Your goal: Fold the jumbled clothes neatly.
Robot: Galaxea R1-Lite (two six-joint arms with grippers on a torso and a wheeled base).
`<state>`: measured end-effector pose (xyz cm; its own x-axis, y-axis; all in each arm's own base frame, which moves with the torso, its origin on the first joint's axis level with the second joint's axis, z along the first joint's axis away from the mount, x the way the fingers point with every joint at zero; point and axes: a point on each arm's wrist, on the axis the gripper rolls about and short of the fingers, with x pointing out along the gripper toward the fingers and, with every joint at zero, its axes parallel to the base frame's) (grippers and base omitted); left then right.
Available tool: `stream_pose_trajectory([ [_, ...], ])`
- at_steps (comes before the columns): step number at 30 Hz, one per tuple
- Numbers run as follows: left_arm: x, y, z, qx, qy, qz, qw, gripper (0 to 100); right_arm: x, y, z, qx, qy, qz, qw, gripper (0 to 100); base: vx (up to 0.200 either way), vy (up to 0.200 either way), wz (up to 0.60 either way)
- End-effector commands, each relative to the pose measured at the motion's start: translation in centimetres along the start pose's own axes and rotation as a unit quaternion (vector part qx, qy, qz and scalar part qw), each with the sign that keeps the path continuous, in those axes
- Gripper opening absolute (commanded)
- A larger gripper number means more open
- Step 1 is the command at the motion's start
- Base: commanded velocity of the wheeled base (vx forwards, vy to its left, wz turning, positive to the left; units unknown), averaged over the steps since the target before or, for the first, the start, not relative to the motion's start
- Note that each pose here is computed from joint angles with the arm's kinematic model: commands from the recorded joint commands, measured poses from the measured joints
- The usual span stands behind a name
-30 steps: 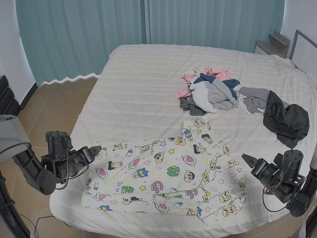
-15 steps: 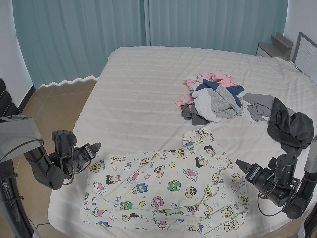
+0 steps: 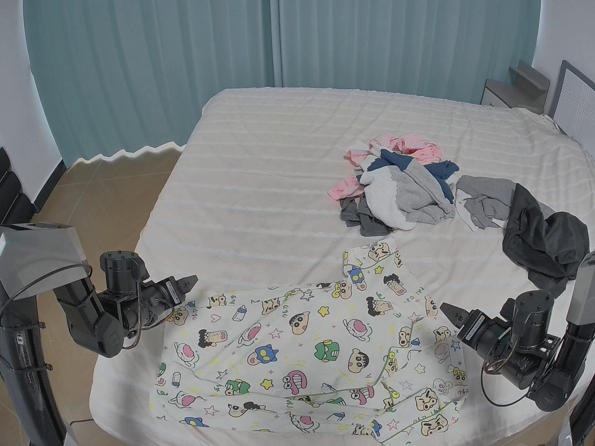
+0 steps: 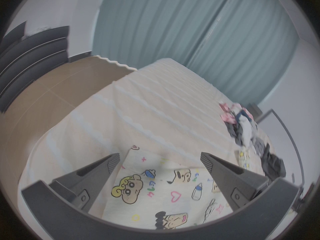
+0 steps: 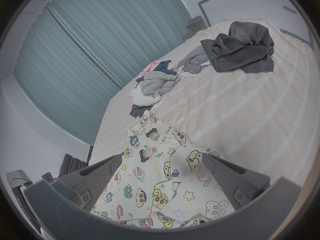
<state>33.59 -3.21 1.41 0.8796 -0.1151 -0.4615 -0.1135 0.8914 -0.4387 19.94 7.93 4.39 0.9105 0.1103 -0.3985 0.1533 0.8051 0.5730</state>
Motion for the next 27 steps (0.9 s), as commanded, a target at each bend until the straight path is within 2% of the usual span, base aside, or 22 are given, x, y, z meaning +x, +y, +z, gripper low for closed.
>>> stream_pose_trajectory([
  [1, -0.1, 2.6, 0.6, 0.059, 0.021, -0.004, 0.9980, 100, -0.3, -0.3, -0.3, 0.001, 0.007, -0.007, 0.9999, 100, 0.000, 0.000, 0.00],
  [4, -0.4, 4.0, 0.8, 0.109, 0.049, -0.007, 0.9928, 100, -0.3, -0.3, -0.2, 0.005, 0.007, -0.008, 0.9999, 100, 0.000, 0.000, 0.00],
  [8, -0.4, 4.8, 1.1, 0.142, 0.082, -0.019, 0.9863, 100, -0.3, -0.2, -0.5, 0.003, 0.012, -0.005, 0.9999, 100, 0.000, 0.000, 0.00],
  [10, -0.1, 4.7, 1.2, 0.142, 0.083, -0.022, 0.9861, 100, -0.3, -0.2, -0.5, 0.003, 0.012, -0.005, 0.9999, 100, 0.000, 0.000, 0.00],
  [12, 0.4, 4.7, 0.7, 0.141, 0.100, -0.050, 0.9836, 100, -0.4, 0.0, -0.6, 0.001, 0.012, -0.003, 0.9999, 100, 0.000, 0.000, 0.00],
  [13, 0.4, 4.7, 0.7, 0.141, 0.100, -0.050, 0.9836, 100, -0.4, 0.0, -0.6, 0.001, 0.012, -0.003, 0.9999, 100, 0.000, 0.000, 0.00],
  [14, 0.8, 4.8, 0.3, 0.138, 0.112, -0.071, 0.9815, 100, -0.4, 0.1, -0.7, -0.001, 0.008, -0.006, 0.9999, 100, 0.000, 0.000, 0.00],
  [16, 1.5, 4.8, 0.4, 0.137, 0.111, -0.083, 0.9808, 100, -0.3, 0.0, -0.8, -0.003, 0.010, -0.008, 0.9999, 100, 0.000, 0.000, 0.00],
  [27, 4.7, 5.4, -0.7, 0.131, 0.128, -0.086, 0.9794, 100, 0.1, -0.2, -1.6, -0.011, 0.028, -0.015, 0.9994, 100, 0.000, 0.000, 0.00],
])
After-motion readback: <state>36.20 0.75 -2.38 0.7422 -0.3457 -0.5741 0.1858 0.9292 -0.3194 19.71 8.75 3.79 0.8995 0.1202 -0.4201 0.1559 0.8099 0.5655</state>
